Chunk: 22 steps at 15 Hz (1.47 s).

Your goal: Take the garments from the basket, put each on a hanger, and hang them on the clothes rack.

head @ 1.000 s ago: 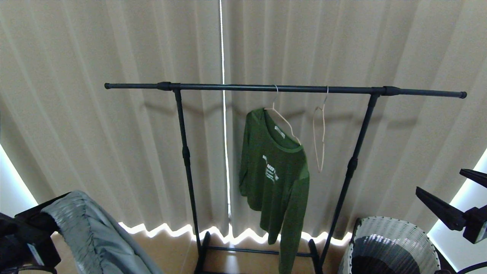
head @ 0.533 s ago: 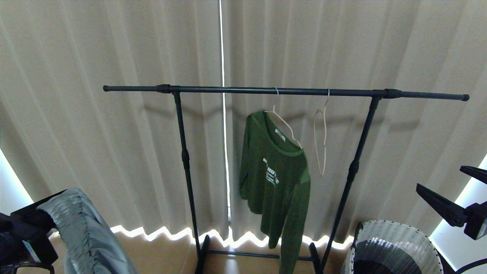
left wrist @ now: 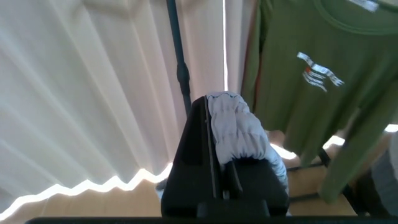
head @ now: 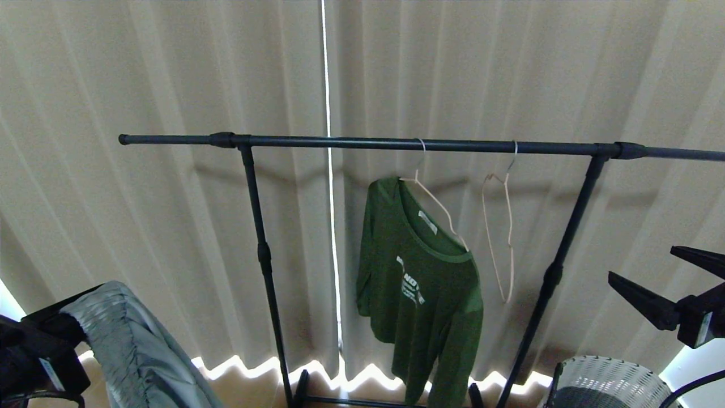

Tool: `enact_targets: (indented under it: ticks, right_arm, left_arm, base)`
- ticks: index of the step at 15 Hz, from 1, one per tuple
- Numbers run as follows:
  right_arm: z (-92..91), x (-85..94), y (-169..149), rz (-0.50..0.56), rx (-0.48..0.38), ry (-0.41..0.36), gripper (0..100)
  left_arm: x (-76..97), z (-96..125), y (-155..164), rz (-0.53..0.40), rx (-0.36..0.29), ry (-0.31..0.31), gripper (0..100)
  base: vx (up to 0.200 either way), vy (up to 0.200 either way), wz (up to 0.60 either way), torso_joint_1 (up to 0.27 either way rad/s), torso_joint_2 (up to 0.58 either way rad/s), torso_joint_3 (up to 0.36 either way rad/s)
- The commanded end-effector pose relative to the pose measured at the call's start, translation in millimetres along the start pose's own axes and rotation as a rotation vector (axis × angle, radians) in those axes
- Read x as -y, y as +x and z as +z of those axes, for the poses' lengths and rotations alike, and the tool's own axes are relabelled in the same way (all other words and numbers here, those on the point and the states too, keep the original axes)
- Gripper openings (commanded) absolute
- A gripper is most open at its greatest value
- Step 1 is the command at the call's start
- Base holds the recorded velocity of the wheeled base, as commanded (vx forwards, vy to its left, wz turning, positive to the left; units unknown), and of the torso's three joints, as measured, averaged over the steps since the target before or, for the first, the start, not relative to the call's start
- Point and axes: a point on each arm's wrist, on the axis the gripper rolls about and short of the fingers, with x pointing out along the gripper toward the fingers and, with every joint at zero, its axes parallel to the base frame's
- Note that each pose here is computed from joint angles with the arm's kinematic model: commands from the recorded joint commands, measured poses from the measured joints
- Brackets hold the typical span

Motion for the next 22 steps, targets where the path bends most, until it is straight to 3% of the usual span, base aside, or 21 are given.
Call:
enact_targets:
  ticks: [1, 6, 11, 13, 15, 17, 22]
  right_arm:
    - [-3.3, 0.7, 8, 0.006, -0.033, 0.007, 100]
    - [0.4, 0.6, 27, 0.035, -0.063, 0.009, 100]
    - [15.0, -26.3, 61, 0.081, -0.09, 0.057, 100]
    - [19.6, -40.5, 81, 0.054, -0.118, 0.092, 100]
    - [13.4, -52.9, 103, -0.039, -0.181, 0.101, 100]
    - [12.2, -61.7, 114, -0.04, -0.201, 0.119, 100]
    - [6.0, -65.7, 138, -0.096, -0.283, 0.155, 100]
  left_arm:
    - [0.3, -1, 1, -0.002, -0.007, 0.002, 0]
    - [0.4, -3, 8, -0.005, -0.038, 0.002, 0]
    - [-4.1, -2, 8, 0.034, -0.036, -0.014, 0]
    - [-3.7, -3, 10, 0.028, -0.047, -0.012, 0]
    - [-4.1, -3, 10, 0.031, -0.048, -0.014, 0]
    - [-4.1, -3, 10, 0.031, -0.047, -0.014, 0]
    - [-4.1, -3, 10, 0.031, -0.048, -0.014, 0]
  base:
    - [0.2, 0.0, 0.0, 0.007, 0.0, 0.002]
    - [0.04, 0.0, 0.0, 0.0, 0.0, 0.0]
    - [0.0, 0.0, 0.0, 0.0, 0.0, 0.0]
    - [0.0, 0.0, 0.0, 0.0, 0.0, 0.0]
    - [0.0, 0.0, 0.0, 0.0, 0.0, 0.0]
    - [0.0, 0.0, 0.0, 0.0, 0.0, 0.0]
    - [0.0, 0.0, 0.0, 0.0, 0.0, 0.0]
